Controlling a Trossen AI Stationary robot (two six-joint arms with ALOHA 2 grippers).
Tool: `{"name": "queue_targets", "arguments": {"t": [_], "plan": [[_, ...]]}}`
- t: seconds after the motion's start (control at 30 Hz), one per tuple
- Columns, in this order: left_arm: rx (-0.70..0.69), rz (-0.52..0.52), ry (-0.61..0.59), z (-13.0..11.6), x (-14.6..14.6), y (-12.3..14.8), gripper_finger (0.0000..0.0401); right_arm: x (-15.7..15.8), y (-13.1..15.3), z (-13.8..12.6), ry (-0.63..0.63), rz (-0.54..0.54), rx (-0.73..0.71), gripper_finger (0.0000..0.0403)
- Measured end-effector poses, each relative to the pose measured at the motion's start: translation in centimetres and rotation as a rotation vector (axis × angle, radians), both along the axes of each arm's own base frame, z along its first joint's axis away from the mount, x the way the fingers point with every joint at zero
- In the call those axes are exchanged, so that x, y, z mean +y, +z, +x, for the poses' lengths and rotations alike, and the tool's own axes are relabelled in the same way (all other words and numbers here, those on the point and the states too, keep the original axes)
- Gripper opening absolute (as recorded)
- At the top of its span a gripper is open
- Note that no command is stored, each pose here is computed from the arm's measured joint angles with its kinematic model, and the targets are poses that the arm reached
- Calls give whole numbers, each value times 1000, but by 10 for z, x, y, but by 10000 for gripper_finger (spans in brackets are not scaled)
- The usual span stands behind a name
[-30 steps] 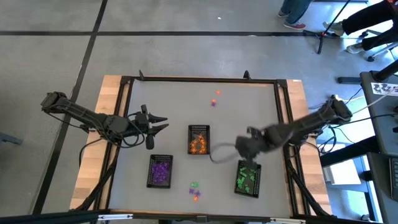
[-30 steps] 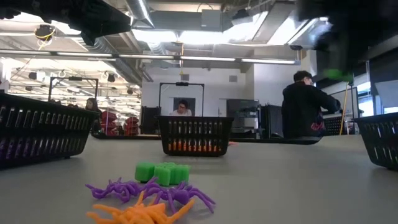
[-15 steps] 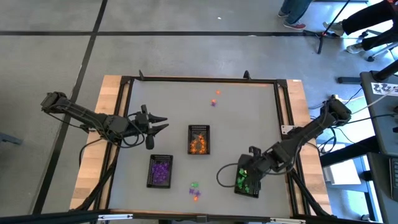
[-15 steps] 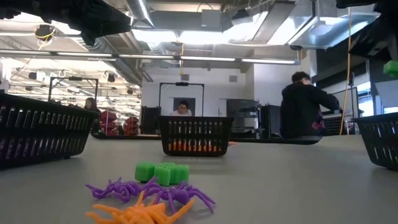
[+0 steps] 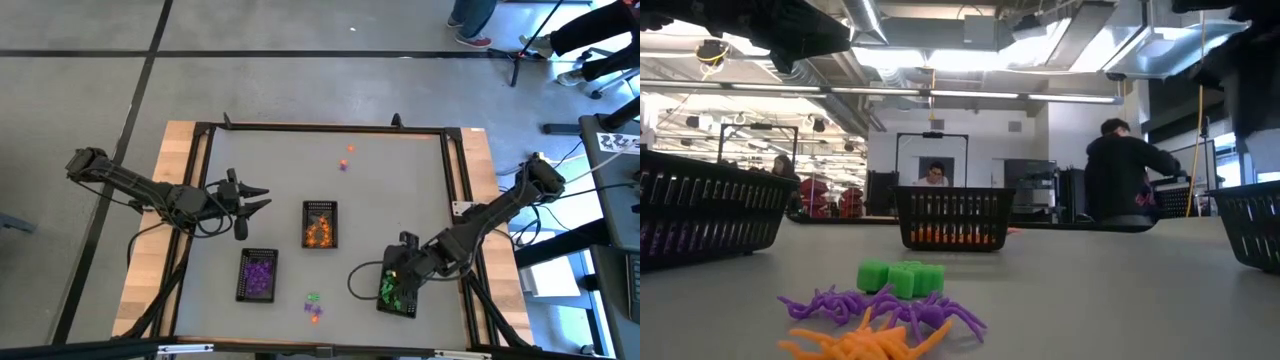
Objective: Sort Halloween decoration
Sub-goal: Put the orange spider toy into the top black bin
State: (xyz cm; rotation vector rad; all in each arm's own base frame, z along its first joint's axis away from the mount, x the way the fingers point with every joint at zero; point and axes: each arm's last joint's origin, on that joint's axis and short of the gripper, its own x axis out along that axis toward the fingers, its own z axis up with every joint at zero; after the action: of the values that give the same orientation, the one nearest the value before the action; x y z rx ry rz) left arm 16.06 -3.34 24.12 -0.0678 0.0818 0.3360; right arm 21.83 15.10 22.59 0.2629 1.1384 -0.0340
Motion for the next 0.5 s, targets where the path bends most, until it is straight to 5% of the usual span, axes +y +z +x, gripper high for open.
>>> {"name": "queue_targets", "arguments": {"t": [0.33,0.5], "plan": [[0,0,0,0,0,0,115,-70,5,34,-174,-458,-147,214],[1,0,0,0,0,0,115,-146,7,56,-259,-433,-118,203]]}}
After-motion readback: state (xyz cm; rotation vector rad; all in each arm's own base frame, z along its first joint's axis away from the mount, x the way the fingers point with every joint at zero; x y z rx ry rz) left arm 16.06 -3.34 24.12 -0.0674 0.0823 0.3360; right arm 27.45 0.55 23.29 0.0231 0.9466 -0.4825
